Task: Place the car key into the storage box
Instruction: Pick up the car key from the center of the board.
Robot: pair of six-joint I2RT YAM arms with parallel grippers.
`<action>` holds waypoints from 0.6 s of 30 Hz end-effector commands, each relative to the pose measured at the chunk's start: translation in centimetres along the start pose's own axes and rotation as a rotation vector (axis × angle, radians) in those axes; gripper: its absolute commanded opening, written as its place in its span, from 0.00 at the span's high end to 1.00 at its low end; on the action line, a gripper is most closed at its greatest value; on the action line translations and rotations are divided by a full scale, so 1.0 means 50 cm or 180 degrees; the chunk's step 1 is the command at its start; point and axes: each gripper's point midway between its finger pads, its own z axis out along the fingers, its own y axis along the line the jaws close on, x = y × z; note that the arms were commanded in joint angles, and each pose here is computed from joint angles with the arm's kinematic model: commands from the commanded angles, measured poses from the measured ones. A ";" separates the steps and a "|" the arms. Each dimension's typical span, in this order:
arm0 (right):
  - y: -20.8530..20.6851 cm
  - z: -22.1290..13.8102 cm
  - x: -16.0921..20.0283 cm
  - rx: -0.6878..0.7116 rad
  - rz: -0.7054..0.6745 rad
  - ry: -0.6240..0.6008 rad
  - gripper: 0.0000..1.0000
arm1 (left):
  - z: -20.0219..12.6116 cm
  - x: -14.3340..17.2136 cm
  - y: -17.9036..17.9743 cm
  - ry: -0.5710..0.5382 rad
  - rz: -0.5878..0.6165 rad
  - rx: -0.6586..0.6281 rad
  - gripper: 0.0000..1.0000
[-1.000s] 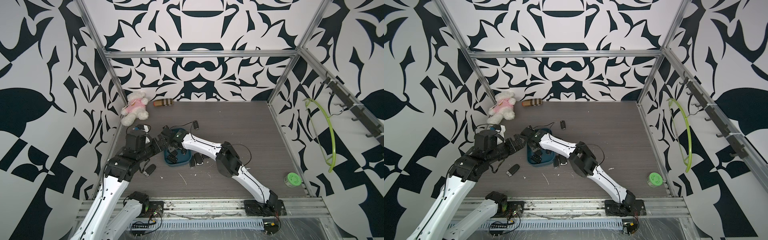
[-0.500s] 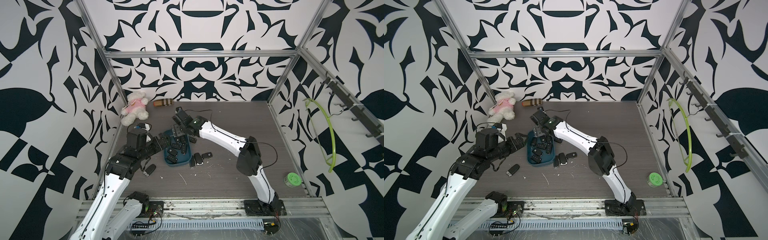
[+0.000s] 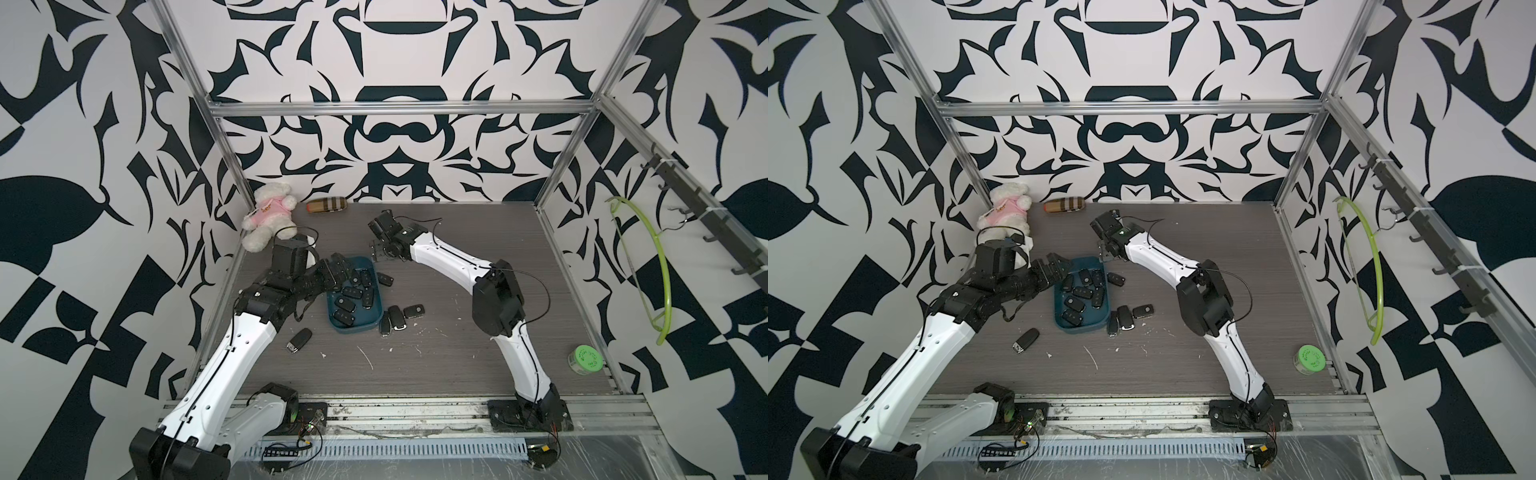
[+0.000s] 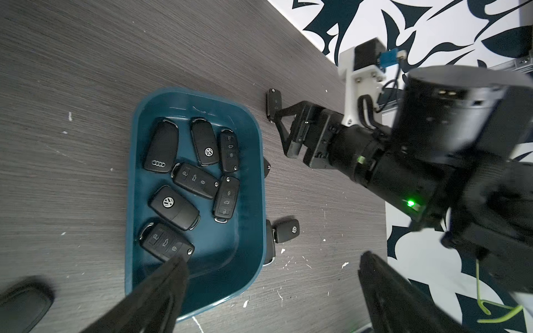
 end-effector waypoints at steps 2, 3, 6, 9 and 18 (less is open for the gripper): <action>-0.016 0.026 -0.026 0.0021 0.0123 -0.0025 0.24 | 0.000 -0.024 -0.036 -0.0039 0.0035 0.0178 0.01; -0.021 0.035 -0.025 0.0046 0.0132 -0.0016 0.25 | 0.001 -0.025 -0.037 -0.0033 0.0033 0.0179 0.01; -0.034 0.063 -0.023 0.0107 0.0121 0.0017 0.26 | 0.007 -0.030 -0.036 -0.0042 0.0040 0.0163 0.01; -0.040 0.084 -0.027 0.0124 0.0100 0.0024 0.29 | 0.014 -0.034 -0.035 -0.0038 0.0054 0.0132 0.01; -0.030 0.143 -0.035 0.0136 -0.0042 0.0009 0.39 | 0.030 -0.044 -0.036 -0.0009 0.0077 0.0084 0.01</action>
